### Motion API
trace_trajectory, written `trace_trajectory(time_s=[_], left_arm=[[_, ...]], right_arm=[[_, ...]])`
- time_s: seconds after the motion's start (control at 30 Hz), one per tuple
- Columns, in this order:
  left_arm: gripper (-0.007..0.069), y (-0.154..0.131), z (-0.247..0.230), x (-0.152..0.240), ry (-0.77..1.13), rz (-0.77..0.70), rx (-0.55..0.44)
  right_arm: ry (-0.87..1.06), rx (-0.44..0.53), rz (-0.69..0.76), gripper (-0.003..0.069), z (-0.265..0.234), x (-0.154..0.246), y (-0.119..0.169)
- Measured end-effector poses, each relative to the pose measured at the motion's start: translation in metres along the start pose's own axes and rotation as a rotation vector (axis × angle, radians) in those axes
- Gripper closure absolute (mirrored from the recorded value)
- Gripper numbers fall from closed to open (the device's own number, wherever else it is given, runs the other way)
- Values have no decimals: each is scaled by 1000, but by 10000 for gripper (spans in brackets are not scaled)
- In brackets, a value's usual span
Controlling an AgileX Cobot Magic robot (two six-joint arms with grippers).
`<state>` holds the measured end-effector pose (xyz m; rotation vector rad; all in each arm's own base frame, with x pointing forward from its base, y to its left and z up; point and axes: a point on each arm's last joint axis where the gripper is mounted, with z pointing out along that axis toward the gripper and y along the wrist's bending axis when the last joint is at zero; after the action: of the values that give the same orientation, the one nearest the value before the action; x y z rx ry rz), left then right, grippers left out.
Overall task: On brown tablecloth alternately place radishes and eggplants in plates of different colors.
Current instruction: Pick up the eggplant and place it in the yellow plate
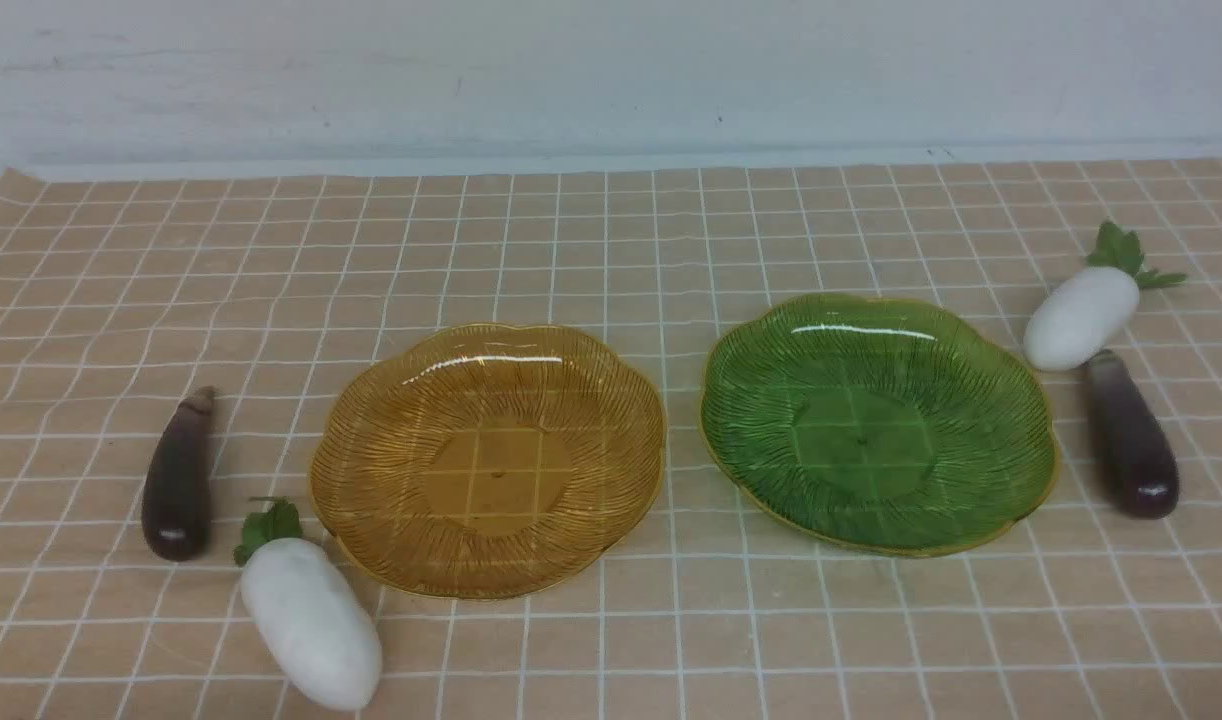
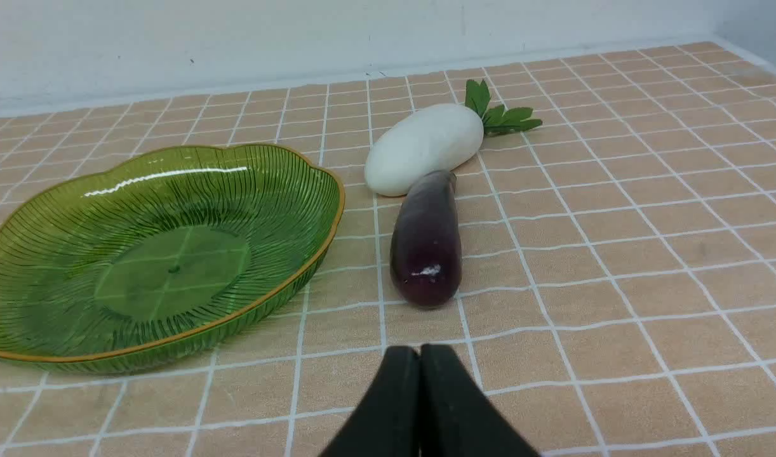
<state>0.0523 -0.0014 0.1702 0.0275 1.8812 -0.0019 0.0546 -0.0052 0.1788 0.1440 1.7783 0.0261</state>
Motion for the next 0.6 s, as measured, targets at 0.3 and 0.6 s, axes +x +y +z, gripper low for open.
trace_trajectory(time_s=[0.3, 0.6], left_arm=[[629, 0, 0, 0, 0, 0, 0], [629, -4, 0, -7, -69, -279, 56]], right_arm=[[0, 0, 0, 673, 0, 0, 0], [1, 0, 0, 673, 0, 0, 0]])
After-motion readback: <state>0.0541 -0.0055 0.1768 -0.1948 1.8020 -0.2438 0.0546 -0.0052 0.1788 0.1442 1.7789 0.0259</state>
